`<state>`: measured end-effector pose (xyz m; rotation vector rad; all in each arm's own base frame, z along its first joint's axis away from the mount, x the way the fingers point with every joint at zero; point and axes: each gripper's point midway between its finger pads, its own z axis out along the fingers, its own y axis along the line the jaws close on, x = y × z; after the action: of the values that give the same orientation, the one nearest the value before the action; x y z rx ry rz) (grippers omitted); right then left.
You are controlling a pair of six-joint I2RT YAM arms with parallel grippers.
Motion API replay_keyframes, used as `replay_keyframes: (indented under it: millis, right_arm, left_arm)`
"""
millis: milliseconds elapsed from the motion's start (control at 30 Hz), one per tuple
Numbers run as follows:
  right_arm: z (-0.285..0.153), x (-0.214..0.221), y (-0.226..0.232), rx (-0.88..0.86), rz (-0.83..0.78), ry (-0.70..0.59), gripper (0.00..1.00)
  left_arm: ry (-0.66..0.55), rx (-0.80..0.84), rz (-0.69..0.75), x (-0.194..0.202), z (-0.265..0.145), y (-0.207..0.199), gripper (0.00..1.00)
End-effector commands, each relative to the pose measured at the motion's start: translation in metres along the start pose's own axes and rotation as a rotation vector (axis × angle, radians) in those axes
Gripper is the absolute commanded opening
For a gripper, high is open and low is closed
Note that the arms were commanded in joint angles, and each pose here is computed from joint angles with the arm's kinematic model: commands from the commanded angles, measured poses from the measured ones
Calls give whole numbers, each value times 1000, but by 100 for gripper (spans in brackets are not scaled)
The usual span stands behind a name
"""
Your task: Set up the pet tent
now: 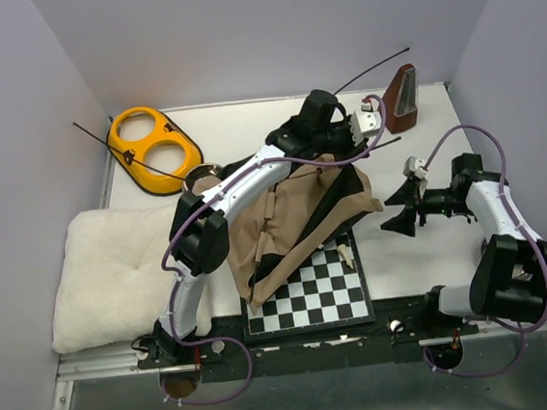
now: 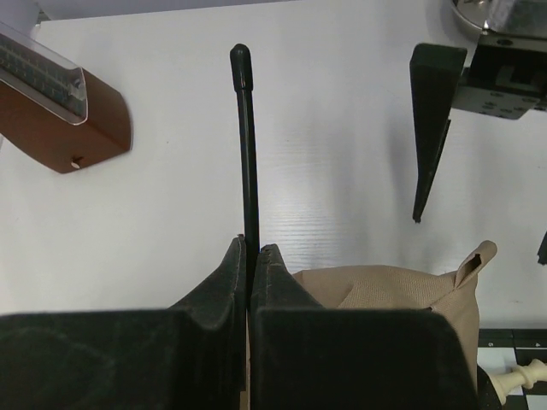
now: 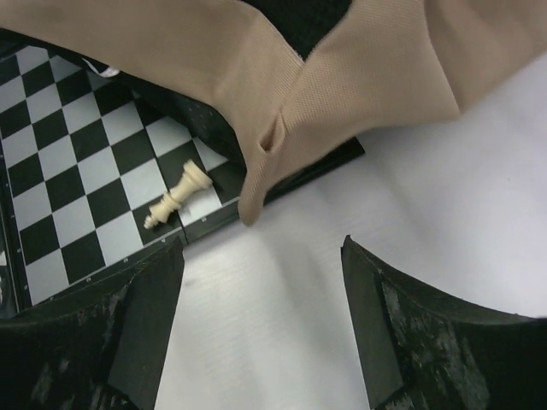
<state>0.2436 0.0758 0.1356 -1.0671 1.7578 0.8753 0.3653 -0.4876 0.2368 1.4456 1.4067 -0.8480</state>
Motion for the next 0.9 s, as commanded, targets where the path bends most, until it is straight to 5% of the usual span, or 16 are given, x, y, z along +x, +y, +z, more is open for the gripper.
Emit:
replay_keyframes:
  millis: [0,267,467,600,867]
  right_arm:
    - [19,-21,-4,-26,-47,-87,79]
    - [23,-24,0,-47,-52,-110,70]
    - [24,-22,1,-40,-42,-112,38]
    - [22,-23,-1,-34,-36,-93,2]
    - [12,-20,-1,7,-8,-51,1]
  left_arm:
    - [-17,-94,5,-13,-17,28,0]
    - [-9,-97,4,-8,-19,29,0]
    - [-8,-92,2,-7,-20,27,0]
    - [24,-71,24,1,-22,23,0]
    - [153,49,235,39,-42,-7,0]
